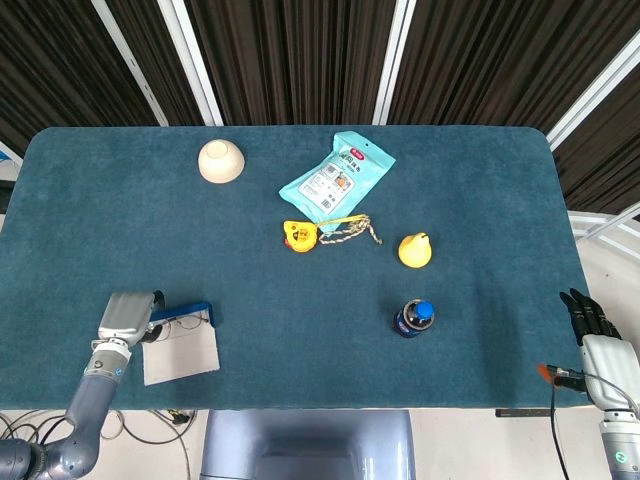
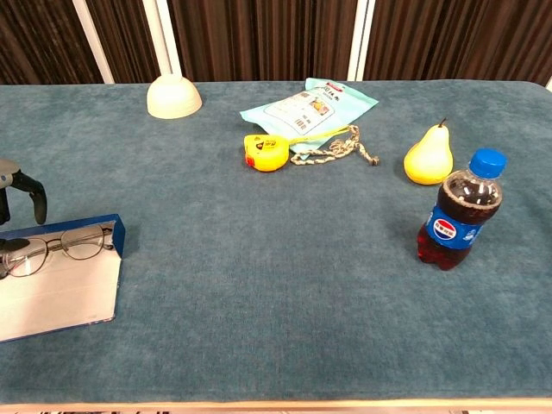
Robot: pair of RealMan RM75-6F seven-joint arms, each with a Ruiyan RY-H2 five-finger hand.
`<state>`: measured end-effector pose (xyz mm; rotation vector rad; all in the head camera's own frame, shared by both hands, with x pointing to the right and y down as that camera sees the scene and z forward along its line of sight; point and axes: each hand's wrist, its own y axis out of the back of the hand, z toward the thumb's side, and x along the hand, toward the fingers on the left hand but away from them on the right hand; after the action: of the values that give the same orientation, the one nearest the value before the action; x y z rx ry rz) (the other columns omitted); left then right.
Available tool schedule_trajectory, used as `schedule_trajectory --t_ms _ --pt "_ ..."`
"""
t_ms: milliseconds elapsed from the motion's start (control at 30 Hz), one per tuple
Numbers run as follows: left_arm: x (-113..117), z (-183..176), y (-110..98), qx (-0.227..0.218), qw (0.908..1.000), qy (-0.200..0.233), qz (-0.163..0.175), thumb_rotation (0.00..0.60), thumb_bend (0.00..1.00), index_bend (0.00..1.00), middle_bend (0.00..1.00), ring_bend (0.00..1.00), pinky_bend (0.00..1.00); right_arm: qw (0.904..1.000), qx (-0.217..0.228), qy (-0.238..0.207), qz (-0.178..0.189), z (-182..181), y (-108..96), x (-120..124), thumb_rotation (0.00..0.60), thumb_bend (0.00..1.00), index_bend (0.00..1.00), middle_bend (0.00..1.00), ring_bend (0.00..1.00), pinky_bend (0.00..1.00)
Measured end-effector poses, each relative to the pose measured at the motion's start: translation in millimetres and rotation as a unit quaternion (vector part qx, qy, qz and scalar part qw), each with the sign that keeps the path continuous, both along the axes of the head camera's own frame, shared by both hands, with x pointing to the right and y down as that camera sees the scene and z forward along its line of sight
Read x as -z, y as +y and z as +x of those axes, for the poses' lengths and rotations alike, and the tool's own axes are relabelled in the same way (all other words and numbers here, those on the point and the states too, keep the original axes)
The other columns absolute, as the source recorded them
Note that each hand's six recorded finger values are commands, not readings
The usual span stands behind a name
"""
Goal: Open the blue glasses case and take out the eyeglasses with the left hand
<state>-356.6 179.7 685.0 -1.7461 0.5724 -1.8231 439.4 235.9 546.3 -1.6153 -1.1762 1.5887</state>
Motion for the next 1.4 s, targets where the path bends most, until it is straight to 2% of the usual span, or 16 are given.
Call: schedule_trajectory --t_ms 500,800,1400 --pt "-9.1 1.4 0.3 0.022 0.9997 0.001 -0.009 0.600 0.34 0.45 1.00 0.93 1.00 1.0000 -0.001 0.000 0.000 0.1 0.0 -0.1 0.600 0.19 0.00 0.00 0.00 0.21" --pt "-9.7 2.4 -0.6 0.024 0.9997 0.003 -0.008 0.600 0.46 0.50 1.00 0.93 1.00 1.0000 0.000 0.000 -0.001 -0.1 0.2 -0.2 0.600 0.19 0.00 0.00 0.00 0.21" --pt "-13.8 7.0 -13.0 0.021 0.9997 0.004 0.008 0.600 0.48 0.54 1.00 0.94 1.00 1.0000 -0.002 0.000 -0.002 0.6 0.3 -0.4 0.600 0.19 0.00 0.00 0.00 0.21"
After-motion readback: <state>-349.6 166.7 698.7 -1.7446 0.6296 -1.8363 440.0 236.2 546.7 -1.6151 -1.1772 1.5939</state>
